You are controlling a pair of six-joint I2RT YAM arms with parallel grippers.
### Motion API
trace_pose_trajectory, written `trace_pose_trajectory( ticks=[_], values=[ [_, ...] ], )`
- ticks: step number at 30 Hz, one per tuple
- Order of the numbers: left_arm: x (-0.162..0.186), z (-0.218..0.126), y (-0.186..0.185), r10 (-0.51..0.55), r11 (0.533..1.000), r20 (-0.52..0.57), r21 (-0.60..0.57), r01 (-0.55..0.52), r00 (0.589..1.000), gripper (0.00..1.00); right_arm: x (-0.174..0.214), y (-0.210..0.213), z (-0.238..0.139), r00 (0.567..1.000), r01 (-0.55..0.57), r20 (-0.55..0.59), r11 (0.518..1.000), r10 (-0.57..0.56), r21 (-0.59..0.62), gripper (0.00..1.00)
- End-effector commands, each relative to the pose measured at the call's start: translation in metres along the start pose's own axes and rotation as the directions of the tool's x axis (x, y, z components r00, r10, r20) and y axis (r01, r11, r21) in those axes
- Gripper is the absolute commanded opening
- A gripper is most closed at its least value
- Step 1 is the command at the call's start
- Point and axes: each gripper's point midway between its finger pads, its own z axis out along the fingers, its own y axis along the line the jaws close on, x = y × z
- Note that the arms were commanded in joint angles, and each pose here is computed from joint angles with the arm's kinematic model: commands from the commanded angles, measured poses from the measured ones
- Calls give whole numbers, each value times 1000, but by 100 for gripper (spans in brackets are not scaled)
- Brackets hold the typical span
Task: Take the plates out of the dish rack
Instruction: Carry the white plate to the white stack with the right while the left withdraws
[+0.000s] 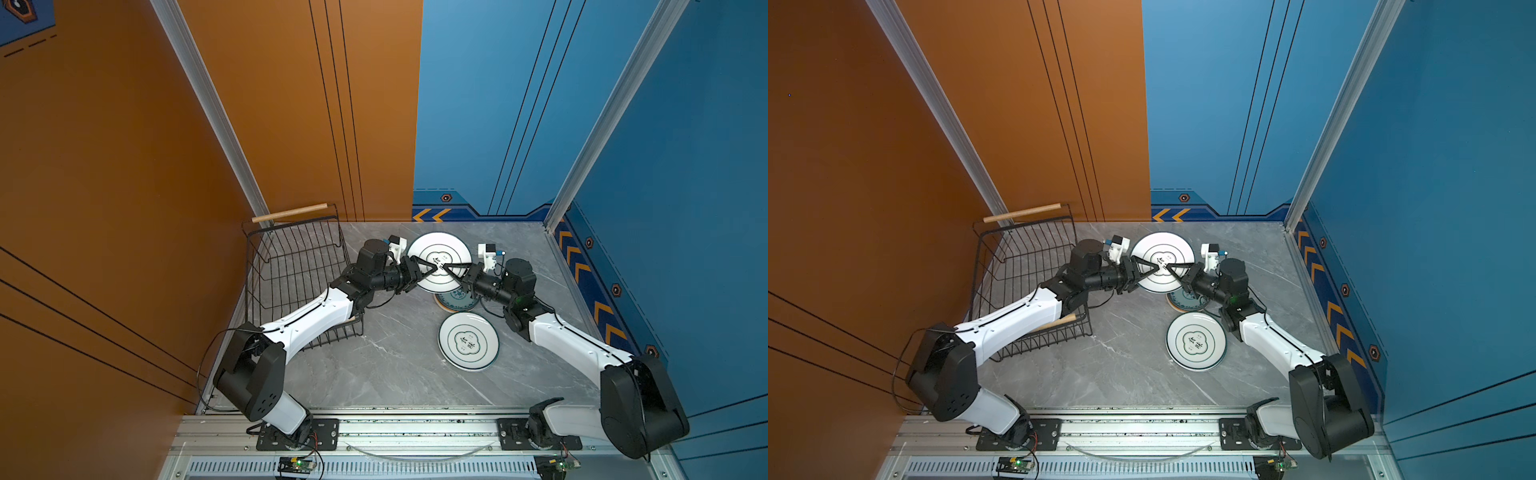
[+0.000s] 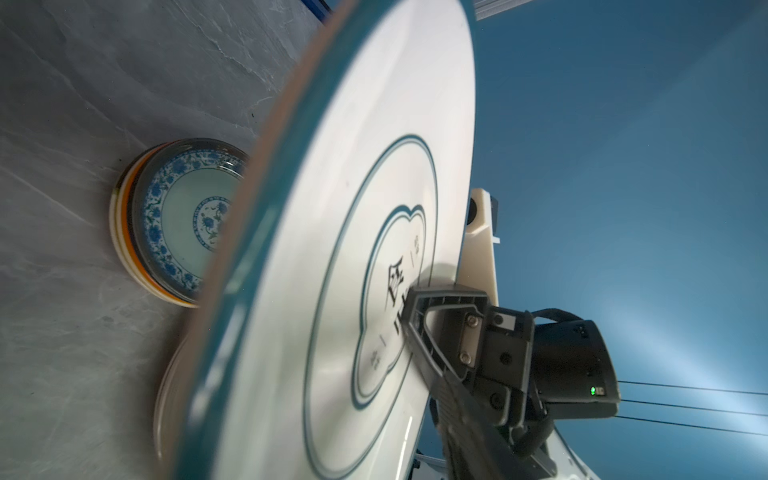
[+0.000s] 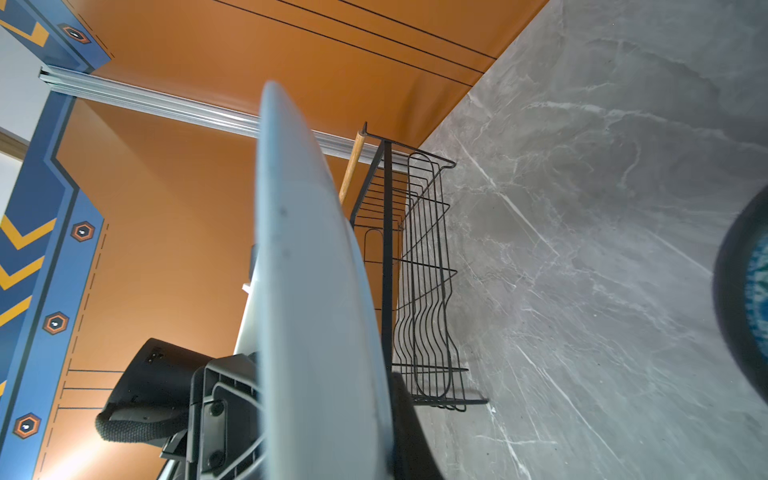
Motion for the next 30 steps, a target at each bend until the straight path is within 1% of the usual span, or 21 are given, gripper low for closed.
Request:
trace_pose_trajectory(
  ticks=[1,3,5,7,10,13,16,19,24,30],
  values=[
    [-7,-31,-17,123,991,34,-64,-121,992,57,-14,25,-20,995,101,24,995,-101,1,4],
    [-6,-49,-4,162,972,33,-177,-154,986,58,-17,19,-34,993,116,27,991,-118,64,4],
    [-8,-72,8,210,935,41,-300,-189,977,60,-18,5,-50,992,123,19,979,-127,160,4],
    [-11,-97,19,259,889,52,-404,-217,965,61,-17,-12,-70,992,119,17,958,-128,262,4],
    [-18,-135,34,299,820,81,-531,-213,951,62,-14,-39,-97,996,74,19,927,-87,367,4],
    [-26,-169,51,319,764,123,-620,-178,940,63,-4,-63,-118,998,43,25,888,-61,458,4],
    [-31,-197,67,313,724,160,-678,-126,936,63,8,-81,-135,998,41,12,840,-57,541,4],
    [-33,-217,78,309,698,189,-711,-88,932,63,19,-92,-147,999,38,1,807,-47,590,4],
    [-32,-239,88,324,645,201,-762,-60,924,64,39,-113,-161,1000,24,-20,760,-14,650,4],
    [-29,-251,94,340,625,218,-779,-47,915,64,59,-135,-169,999,4,-36,729,29,684,4]
  ],
)
